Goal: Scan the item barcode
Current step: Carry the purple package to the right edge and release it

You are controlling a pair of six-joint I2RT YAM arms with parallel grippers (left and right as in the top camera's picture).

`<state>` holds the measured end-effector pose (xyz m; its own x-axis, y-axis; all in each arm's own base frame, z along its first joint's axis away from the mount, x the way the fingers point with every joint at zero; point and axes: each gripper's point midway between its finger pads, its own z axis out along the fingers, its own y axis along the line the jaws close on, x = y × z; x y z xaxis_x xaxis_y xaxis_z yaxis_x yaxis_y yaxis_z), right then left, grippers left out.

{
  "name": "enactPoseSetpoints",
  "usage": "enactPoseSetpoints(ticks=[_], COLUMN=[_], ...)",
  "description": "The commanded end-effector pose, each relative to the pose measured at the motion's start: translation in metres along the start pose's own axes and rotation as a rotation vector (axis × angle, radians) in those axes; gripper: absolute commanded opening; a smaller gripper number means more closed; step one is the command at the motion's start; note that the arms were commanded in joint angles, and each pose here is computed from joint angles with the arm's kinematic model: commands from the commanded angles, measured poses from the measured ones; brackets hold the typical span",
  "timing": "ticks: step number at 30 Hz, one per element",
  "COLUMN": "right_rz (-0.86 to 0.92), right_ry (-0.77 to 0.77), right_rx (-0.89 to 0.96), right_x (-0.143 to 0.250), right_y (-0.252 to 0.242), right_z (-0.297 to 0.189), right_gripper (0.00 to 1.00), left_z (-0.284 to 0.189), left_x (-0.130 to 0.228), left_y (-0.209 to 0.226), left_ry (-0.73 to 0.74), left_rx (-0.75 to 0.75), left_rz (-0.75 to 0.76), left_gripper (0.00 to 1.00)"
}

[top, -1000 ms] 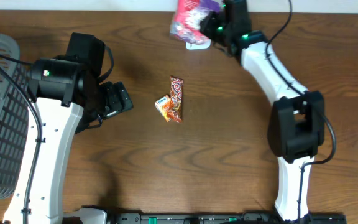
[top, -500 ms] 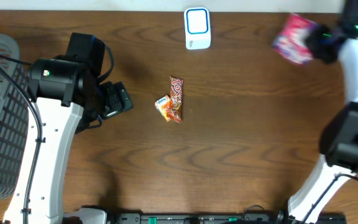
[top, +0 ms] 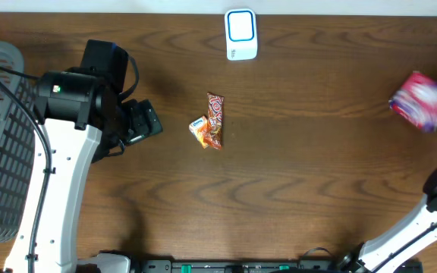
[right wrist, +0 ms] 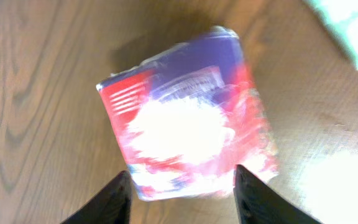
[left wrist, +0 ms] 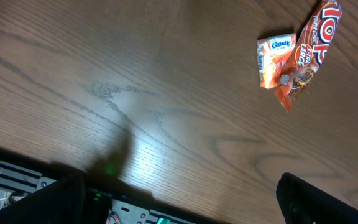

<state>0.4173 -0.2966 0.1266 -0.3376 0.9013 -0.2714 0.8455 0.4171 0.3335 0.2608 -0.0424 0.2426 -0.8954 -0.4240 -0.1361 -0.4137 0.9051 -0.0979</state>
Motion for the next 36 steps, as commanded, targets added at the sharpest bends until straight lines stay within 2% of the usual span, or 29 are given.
enactPoseSetpoints(ticks=[1, 4, 7, 9, 10, 11, 12, 19, 21, 27, 36], right_rz=[0.020, 0.014, -0.071, -0.146, -0.191, -0.229, -0.256, -0.455, -0.502, -0.559, -0.590], right_ry=[-0.039, -0.018, 0.008, 0.029, 0.046, 0.059, 0.072, 0.059, 0.052, 0.058, -0.042], right_rx=[-0.073, -0.195, -0.326, -0.359, -0.348, -0.328, -0.294, 0.110, 0.154, 0.155, 0.160], right_x=[-0.022, -0.026, -0.021, -0.012, -0.004, 0.004, 0.013, 0.066, 0.079, 0.109, 0.106], right_y=[-0.008, -0.001, 0.017, 0.027, 0.030, 0.033, 0.034, 0.034, 0.038, 0.048, 0.027], right_z=[-0.033, -0.049, -0.061, -0.061, -0.059, -0.055, -0.050, -0.001, 0.010, 0.036, 0.080], right_gripper=[0.53, 0.50, 0.48, 0.41, 0.27, 0.09, 0.01, 0.01, 0.01, 0.01, 0.01], left_z=[0.000, 0.000, 0.000, 0.000, 0.000, 0.000, 0.000, 0.000, 0.000, 0.000, 0.000], left_x=[-0.002, -0.002, -0.002, -0.002, -0.002, -0.002, -0.002, -0.002, -0.002, -0.002, -0.002], left_y=[0.003, 0.003, 0.003, 0.003, 0.003, 0.003, 0.003, 0.003, 0.003, 0.003, 0.003], left_ry=[-0.006, -0.005, -0.005, -0.006, -0.005, -0.006, -0.006, -0.006, -0.005, -0.006, -0.006], left_rx=[-0.018, -0.017, -0.017, -0.018, -0.017, -0.018, -0.018, -0.018, -0.017, -0.017, -0.018], left_rz=[-0.003, -0.003, -0.003, -0.003, -0.003, -0.003, -0.003, -0.003, -0.003, -0.003, -0.003], left_gripper=[0.98, 0.98, 0.98, 0.98, 0.98, 0.98, 0.98, 0.98, 0.98, 0.98, 0.98])
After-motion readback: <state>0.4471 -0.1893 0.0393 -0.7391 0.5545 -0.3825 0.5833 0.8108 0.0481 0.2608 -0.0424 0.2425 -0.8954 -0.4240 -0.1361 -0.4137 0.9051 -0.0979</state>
